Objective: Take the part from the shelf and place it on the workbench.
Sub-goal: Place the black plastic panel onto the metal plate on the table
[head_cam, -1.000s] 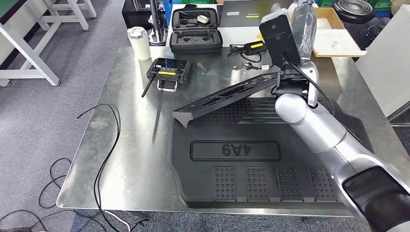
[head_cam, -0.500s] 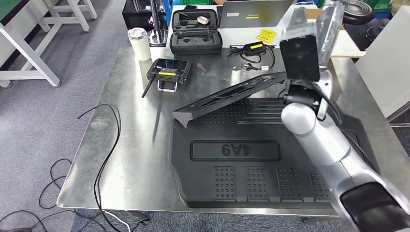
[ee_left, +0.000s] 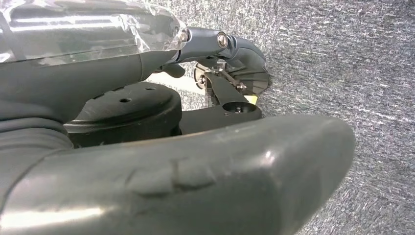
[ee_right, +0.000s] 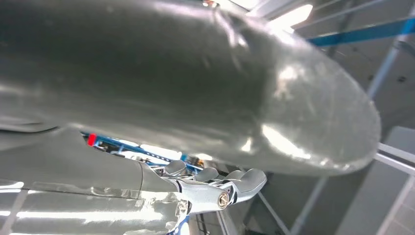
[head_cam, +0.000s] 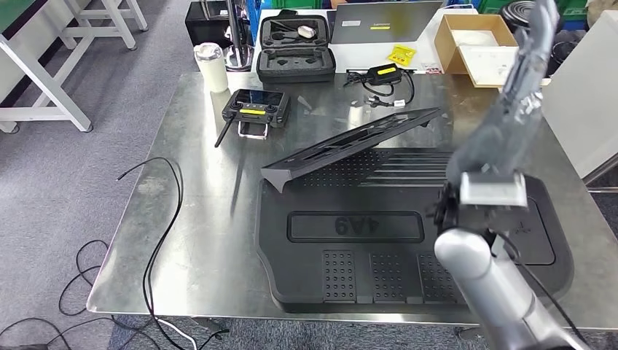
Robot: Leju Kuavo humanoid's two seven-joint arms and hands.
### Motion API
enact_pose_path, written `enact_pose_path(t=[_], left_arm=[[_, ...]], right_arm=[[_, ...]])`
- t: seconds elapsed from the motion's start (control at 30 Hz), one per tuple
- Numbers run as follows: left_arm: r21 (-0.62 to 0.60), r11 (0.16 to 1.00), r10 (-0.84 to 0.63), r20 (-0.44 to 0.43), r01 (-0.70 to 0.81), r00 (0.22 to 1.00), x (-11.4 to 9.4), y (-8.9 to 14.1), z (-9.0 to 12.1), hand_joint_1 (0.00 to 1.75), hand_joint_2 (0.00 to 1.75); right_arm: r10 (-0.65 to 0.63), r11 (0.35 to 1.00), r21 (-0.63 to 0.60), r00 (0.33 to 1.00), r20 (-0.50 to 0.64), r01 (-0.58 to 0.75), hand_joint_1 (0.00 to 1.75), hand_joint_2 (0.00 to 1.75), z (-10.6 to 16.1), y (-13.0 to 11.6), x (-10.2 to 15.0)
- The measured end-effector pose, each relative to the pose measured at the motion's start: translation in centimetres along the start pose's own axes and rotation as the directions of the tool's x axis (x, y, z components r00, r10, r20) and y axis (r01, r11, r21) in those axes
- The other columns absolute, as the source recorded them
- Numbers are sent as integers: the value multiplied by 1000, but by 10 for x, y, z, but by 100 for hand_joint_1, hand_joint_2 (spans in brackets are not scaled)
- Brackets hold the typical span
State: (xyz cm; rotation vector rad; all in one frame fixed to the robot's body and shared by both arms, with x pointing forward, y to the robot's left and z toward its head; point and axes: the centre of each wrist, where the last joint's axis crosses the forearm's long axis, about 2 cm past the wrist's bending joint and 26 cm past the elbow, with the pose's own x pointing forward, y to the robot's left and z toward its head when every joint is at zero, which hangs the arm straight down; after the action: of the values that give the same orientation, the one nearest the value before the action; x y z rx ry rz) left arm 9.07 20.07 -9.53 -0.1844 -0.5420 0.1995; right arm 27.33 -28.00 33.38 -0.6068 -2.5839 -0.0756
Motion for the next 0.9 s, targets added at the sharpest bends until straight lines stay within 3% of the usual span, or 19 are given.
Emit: enact_pose_path(t=[0.13, 0.3, 0.57, 0.9], left_arm=[[-2, 1000, -4, -5, 4, 1000, -4, 1, 2, 0, 0], [-20, 1000, -22, -23, 22, 999, -5, 1, 2, 0, 0], [-30, 999, -32, -33, 31, 999, -4, 1, 2, 0, 0], [-35, 999, -33, -32, 32, 999, -3, 0, 1, 0, 0]], right_arm=[[-32, 996, -85, 999, 14, 33, 0, 0, 15, -13, 3], [-58, 956, -287, 998, 19, 61, 0, 0, 21, -41, -8], [-30, 840, -542, 998, -56, -5, 0, 0, 27, -91, -24], [6, 698, -711, 993, -119, -89, 0, 0, 39, -133, -30]])
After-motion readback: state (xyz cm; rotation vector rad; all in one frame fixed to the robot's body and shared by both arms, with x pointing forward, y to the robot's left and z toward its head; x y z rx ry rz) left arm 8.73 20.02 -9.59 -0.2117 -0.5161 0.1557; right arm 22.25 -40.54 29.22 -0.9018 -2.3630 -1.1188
